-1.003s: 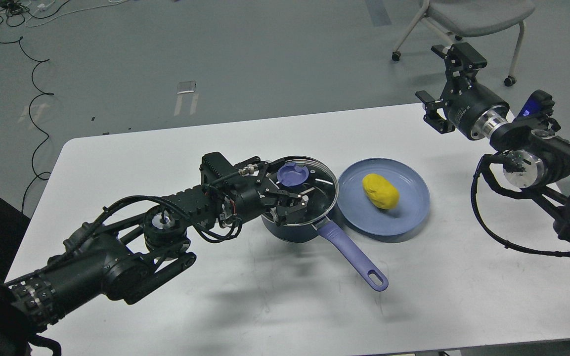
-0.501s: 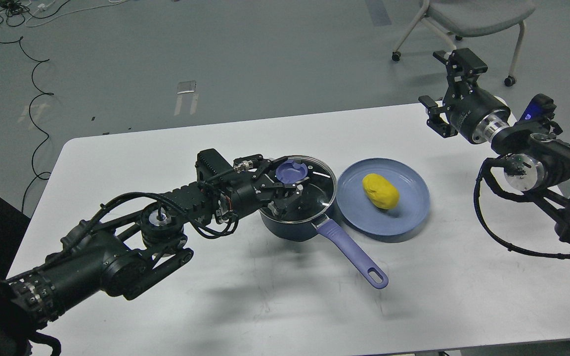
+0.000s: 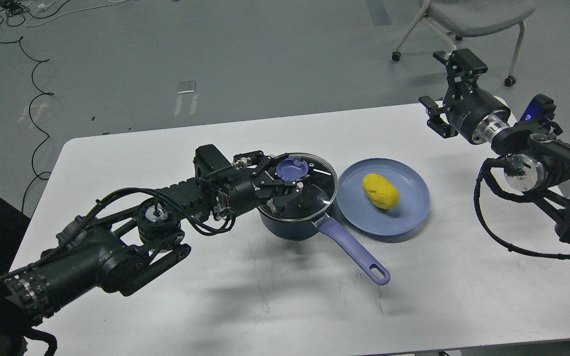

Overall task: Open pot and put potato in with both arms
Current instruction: 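Lift the glass lid off the pot with the left gripper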

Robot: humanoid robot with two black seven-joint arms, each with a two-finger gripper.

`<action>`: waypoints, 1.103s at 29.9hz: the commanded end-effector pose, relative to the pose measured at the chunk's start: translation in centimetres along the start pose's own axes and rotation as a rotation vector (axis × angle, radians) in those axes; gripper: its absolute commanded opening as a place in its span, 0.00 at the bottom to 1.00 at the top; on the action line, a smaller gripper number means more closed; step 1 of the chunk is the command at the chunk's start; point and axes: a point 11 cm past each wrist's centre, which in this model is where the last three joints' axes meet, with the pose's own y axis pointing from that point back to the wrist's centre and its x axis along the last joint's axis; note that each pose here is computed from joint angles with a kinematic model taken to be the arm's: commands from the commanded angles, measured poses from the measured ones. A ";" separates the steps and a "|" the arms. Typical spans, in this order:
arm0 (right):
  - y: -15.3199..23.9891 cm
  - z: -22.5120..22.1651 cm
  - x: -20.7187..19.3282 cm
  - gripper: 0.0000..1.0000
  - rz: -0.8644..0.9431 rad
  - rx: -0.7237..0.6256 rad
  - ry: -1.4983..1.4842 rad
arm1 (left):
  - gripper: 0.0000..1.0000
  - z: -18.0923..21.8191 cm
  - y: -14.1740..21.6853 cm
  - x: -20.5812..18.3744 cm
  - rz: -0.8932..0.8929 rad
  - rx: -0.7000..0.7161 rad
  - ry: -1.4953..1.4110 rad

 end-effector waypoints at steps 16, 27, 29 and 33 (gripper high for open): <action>-0.4 -0.7 -0.5 1.00 -0.008 0.015 0.003 | 0.45 -8.5 8.8 1.8 0.030 0.216 0.031; -0.4 -0.4 -0.6 1.00 -0.009 0.009 0.005 | 0.45 -10.3 14.8 -6.0 -0.055 0.326 0.081; -0.4 -0.4 -0.5 1.00 -0.006 0.008 0.005 | 0.45 -10.4 15.3 -7.2 -0.063 0.340 0.087; -0.4 -0.3 -0.4 1.00 -0.005 0.006 0.007 | 0.46 -10.5 16.4 -9.5 -0.083 0.373 0.102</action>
